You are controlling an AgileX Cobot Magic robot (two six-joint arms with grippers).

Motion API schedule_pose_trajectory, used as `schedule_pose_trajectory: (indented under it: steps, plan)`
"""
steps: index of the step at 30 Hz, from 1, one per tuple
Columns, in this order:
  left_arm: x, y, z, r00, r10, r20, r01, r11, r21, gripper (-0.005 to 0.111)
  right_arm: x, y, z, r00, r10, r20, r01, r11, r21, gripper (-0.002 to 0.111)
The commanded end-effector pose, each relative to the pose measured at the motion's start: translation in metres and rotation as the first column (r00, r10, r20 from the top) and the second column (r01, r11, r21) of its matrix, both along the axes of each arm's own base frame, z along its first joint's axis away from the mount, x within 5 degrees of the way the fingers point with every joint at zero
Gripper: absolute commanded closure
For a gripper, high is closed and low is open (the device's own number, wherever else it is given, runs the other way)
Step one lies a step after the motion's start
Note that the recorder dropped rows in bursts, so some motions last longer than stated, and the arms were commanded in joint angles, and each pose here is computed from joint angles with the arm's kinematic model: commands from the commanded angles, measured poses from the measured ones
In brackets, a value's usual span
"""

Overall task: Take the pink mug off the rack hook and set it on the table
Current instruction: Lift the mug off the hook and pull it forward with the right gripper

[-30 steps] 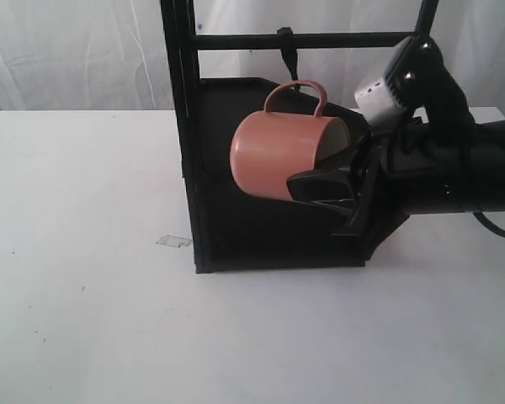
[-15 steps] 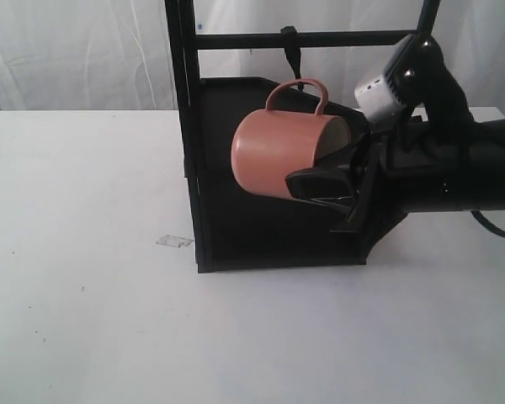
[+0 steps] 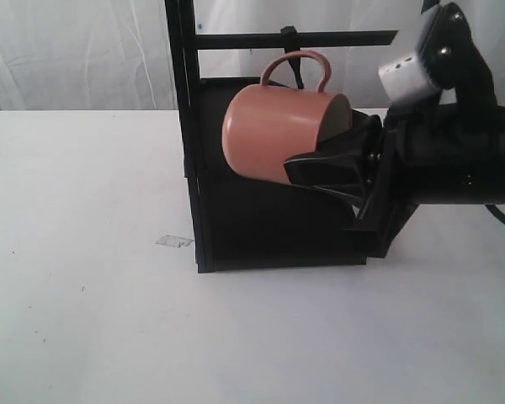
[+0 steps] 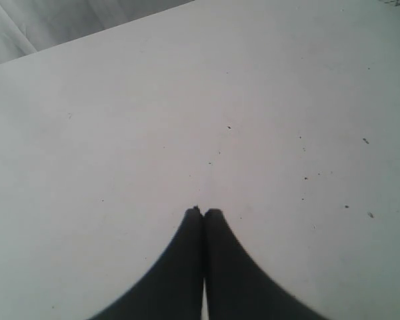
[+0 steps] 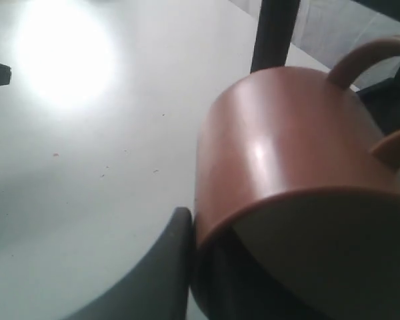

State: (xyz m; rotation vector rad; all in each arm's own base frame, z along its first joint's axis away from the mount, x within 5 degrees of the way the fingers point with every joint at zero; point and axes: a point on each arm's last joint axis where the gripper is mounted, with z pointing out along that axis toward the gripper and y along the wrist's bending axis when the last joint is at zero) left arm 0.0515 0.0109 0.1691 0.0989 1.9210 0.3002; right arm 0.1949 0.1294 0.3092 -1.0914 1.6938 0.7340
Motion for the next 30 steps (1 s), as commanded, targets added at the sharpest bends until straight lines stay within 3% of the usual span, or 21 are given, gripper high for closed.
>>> schedule_pose_trajectory:
  steps: [1, 5, 16, 23, 30]
  plan:
    - [0.000, 0.000, -0.001, 1.000, 0.004, 0.005, -0.004, 1.000, 0.000, 0.107, -0.015, 0.005, 0.009, 0.990, 0.139, -0.009, -0.138, 0.989, 0.060, 0.108]
    - [0.000, 0.000, -0.001, 1.000, 0.004, 0.005, -0.004, 1.000, 0.000, 0.107, -0.025, 0.007, 0.011, 0.971, 0.238, -0.034, -0.234, 0.968, 0.093, 0.108]
    - [0.000, 0.000, -0.001, 1.000, 0.004, 0.005, -0.004, 1.000, 0.000, 0.107, -0.029, 0.009, 0.008, 0.955, 0.291, -0.051, -0.286, 0.955, 0.083, 0.108]
    - [0.000, 0.000, -0.001, 1.000, 0.004, 0.005, -0.004, 1.000, 0.000, 0.107, -0.028, 0.013, 0.001, 0.970, 0.225, -0.092, -0.227, 0.974, -0.006, 0.108]
    - [0.000, 0.000, -0.001, 1.000, 0.004, 0.004, -0.004, 1.000, 0.003, 0.107, -0.027, 0.019, 0.023, 0.972, 0.149, -0.179, -0.173, 0.977, -0.125, 0.108]
